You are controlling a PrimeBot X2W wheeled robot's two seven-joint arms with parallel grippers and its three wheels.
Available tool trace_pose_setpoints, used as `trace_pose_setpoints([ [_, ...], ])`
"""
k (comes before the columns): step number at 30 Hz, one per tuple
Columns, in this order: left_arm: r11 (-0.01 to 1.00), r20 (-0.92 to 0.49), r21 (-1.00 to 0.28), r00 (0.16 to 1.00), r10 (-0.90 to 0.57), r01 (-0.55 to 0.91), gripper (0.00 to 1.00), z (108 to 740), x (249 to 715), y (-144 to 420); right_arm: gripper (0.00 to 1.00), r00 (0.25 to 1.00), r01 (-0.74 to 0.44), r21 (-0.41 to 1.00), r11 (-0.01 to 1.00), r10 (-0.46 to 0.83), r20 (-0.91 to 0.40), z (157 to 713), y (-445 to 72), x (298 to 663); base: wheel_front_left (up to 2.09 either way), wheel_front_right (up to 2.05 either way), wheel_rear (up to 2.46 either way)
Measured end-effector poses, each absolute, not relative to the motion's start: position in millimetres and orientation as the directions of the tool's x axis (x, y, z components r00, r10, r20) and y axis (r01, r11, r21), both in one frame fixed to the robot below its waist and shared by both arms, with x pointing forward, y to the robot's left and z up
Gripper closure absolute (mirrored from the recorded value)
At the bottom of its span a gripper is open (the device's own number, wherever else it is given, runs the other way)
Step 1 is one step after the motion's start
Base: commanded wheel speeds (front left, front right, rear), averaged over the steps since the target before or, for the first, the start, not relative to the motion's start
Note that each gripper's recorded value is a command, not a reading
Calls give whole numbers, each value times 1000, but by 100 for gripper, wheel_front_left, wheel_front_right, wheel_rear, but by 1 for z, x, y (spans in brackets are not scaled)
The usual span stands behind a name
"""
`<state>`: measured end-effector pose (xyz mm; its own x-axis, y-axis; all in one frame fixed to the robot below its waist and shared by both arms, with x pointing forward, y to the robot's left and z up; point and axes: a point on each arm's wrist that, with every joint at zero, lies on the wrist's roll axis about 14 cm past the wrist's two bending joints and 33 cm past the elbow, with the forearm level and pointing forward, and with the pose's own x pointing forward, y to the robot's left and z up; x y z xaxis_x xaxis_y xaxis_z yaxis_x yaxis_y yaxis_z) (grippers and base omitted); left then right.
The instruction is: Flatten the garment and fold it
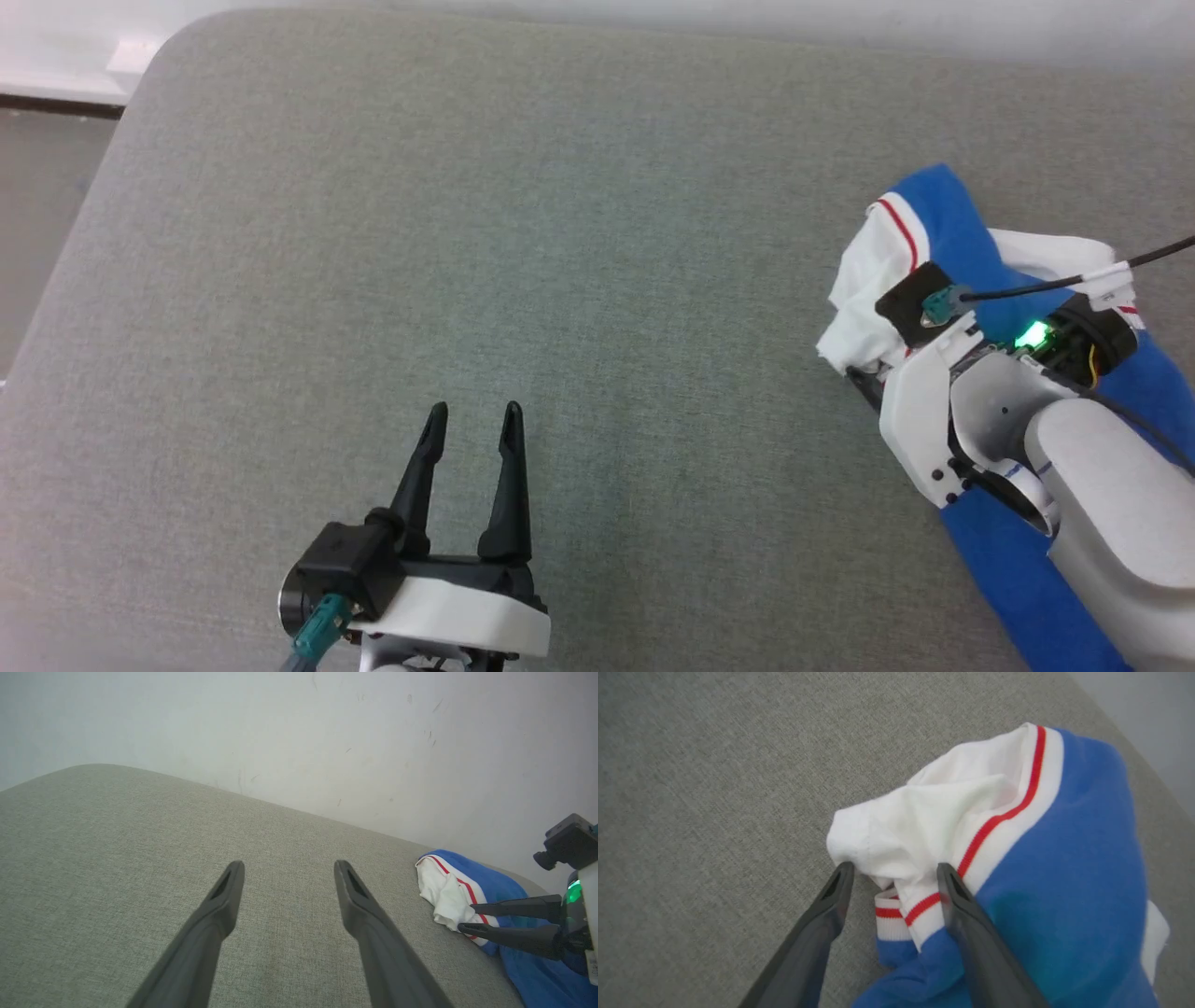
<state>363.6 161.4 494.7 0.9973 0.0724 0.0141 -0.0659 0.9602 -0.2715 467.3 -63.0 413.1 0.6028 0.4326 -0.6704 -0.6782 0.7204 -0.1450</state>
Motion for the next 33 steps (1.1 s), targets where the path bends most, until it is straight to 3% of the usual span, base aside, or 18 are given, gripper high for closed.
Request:
trace_pose_setpoints([
  [1,960,10,-271,997,76,-71,0,494,363,162,73,598,-683,-152,714,428,-678,408,-63,468,0,0,0],
  [2,960,6,-270,997,81,-76,0,492,363,163,100,597,-685,-158,711,424,-680,405,-64,470,0,0,0],
  [10,960,8,-275,998,59,-54,0,492,369,157,100,692,-634,-143,760,474,-545,432,-60,496,0,0,0],
  [16,960,35,-278,998,45,-34,0,500,368,153,100,714,-656,-32,754,606,-351,494,-14,492,0,0,0],
  [18,960,47,-278,998,45,-30,0,504,366,153,100,677,-703,8,712,672,-301,511,14,478,0,0,0],
  [22,960,59,-276,996,60,-42,0,509,363,158,100,530,-811,119,573,804,-269,522,76,430,0,0,0],
  [27,960,49,-270,995,93,-76,0,506,358,168,100,345,-845,242,477,832,-434,455,100,368,0,0,0],
  [28,958,45,-272,994,101,-86,0,506,357,170,73,312,-835,270,479,817,-485,436,97,357,0,0,0],
  [29,957,41,-273,993,108,-93,0,505,356,172,17,274,-832,282,477,797,-539,417,93,345,0,0,0],
  [30,957,38,-274,993,116,-101,0,504,355,174,0,236,-839,282,466,777,-583,402,89,334,0,0,0],
  [33,954,29,-275,991,130,-117,0,502,351,178,0,222,-842,285,458,775,-591,395,89,329,0,0,0],
])
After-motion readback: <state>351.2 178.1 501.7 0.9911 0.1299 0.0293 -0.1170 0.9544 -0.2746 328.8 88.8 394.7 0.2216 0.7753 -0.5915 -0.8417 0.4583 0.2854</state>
